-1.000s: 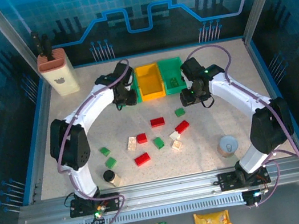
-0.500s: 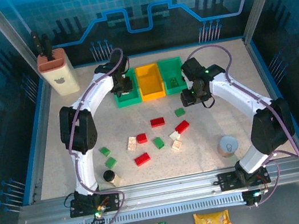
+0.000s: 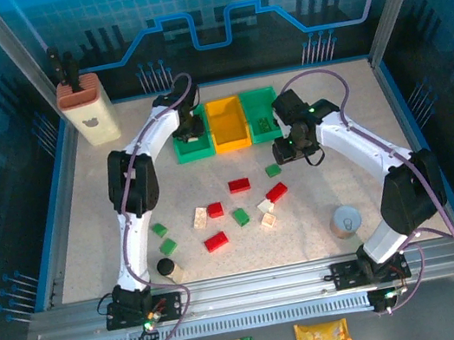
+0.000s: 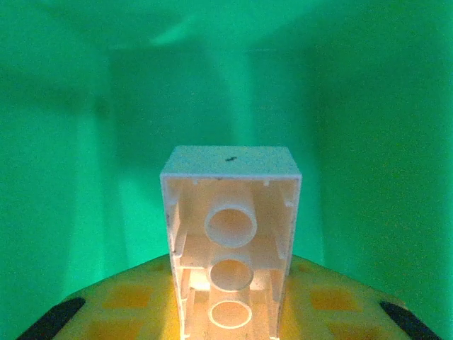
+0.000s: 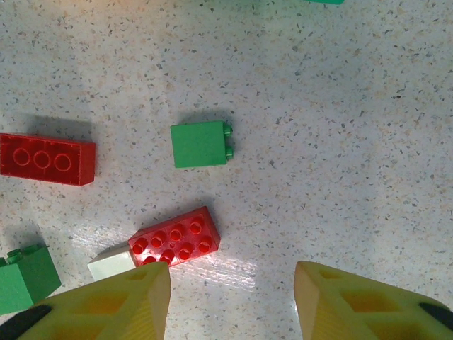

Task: Sort the legos into containers by color
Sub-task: Place the lego in the container.

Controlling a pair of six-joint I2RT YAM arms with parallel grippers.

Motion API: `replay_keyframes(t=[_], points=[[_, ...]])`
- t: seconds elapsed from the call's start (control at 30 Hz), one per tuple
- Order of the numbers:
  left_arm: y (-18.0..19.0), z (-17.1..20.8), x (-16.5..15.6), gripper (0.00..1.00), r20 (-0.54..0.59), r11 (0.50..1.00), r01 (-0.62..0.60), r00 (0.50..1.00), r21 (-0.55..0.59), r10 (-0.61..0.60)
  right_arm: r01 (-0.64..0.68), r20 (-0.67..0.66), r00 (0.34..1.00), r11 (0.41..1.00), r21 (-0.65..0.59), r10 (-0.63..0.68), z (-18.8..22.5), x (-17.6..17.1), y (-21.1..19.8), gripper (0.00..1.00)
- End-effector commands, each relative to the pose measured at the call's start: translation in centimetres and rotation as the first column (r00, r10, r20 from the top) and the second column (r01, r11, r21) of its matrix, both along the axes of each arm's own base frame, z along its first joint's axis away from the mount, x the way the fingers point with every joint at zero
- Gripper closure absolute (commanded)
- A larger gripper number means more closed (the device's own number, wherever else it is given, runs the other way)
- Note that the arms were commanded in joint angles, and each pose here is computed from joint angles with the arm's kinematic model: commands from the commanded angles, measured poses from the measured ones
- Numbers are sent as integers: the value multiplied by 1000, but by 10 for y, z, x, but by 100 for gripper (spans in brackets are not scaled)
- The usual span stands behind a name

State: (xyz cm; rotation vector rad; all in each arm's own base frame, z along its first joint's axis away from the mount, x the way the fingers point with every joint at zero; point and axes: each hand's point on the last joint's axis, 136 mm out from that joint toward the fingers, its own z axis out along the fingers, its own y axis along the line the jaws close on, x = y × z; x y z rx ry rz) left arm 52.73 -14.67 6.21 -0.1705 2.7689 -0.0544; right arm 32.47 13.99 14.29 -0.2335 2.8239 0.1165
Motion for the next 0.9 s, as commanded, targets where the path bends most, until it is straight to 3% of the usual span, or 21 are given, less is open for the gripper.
replay_keyframes(t=[0.0, 0.63, 0.87], points=[[-1, -1, 0, 68, -27, 999, -22, 999, -33, 22, 2, -6, 1000, 1000, -3, -2, 5, -4, 2, 49], [-2, 16, -8, 55, -11, 999, -5, 1000, -54, 5, -8, 10, 1000, 1000, 7, 8, 11, -6, 10, 49], [-3, 32, -14, 55, 9, 998, 6, 1000, -70, -5, -25, 9, 1000, 1000, 11, 25, 11, -6, 19, 49]])
